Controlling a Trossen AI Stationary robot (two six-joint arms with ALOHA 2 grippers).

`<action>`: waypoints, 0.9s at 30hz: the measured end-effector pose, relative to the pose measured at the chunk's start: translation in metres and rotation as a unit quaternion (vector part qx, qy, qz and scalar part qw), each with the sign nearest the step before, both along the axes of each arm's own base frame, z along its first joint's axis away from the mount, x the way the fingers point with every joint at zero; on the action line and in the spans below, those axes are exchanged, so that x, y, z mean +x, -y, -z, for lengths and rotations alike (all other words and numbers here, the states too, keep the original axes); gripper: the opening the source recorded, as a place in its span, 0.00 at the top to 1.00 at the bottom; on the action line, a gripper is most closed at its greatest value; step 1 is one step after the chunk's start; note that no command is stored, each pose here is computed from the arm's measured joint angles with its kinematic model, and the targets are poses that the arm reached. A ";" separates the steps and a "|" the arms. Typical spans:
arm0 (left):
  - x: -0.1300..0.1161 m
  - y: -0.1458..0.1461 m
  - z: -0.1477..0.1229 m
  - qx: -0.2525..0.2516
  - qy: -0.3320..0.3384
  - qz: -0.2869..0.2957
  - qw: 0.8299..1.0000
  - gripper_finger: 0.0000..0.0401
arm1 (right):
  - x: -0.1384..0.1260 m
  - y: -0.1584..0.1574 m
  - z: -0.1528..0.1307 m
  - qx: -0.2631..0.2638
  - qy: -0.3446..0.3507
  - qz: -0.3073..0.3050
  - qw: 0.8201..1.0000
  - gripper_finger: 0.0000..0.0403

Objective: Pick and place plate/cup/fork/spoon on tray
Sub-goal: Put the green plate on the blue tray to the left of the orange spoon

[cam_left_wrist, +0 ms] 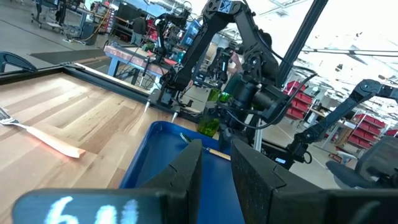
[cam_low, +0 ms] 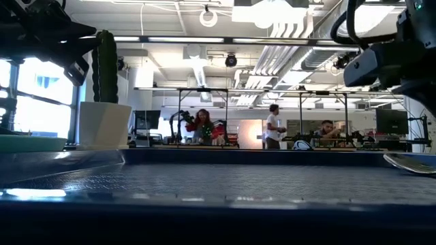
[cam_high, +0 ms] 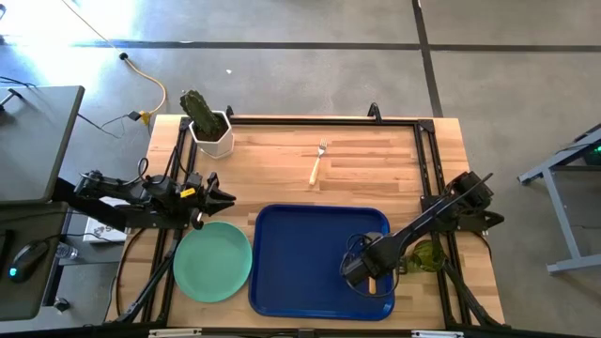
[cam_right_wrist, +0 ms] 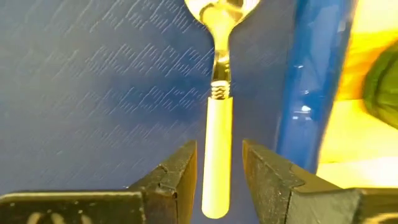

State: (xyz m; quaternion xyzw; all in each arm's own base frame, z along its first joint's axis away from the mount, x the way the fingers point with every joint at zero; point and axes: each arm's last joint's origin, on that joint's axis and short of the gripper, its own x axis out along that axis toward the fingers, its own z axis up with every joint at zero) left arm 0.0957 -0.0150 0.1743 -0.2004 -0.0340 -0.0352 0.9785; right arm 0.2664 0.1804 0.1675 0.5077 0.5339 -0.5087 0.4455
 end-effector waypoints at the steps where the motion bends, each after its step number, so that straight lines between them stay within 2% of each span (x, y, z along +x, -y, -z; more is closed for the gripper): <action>1: 0.000 0.000 0.000 0.000 0.000 0.000 1.000 0.82 | 0.001 0.000 -0.003 -0.003 0.001 0.000 1.000 0.70; 6: 0.000 0.000 0.000 0.025 0.003 -0.003 1.000 0.82 | 0.010 -0.003 -0.021 -0.032 0.035 0.000 0.999 0.70; 15: 0.000 0.000 -0.004 0.013 0.019 -0.003 1.000 0.82 | 0.024 -0.004 -0.056 -0.113 0.119 0.006 0.986 0.70; 18: 0.000 0.000 -0.003 0.017 0.018 -0.001 1.000 0.82 | 0.026 -0.004 -0.061 -0.122 0.132 0.008 0.984 0.70; 27: -0.007 0.000 -0.030 0.096 0.064 0.010 0.993 0.82 | 0.032 0.002 -0.065 -0.123 0.139 0.020 0.982 0.70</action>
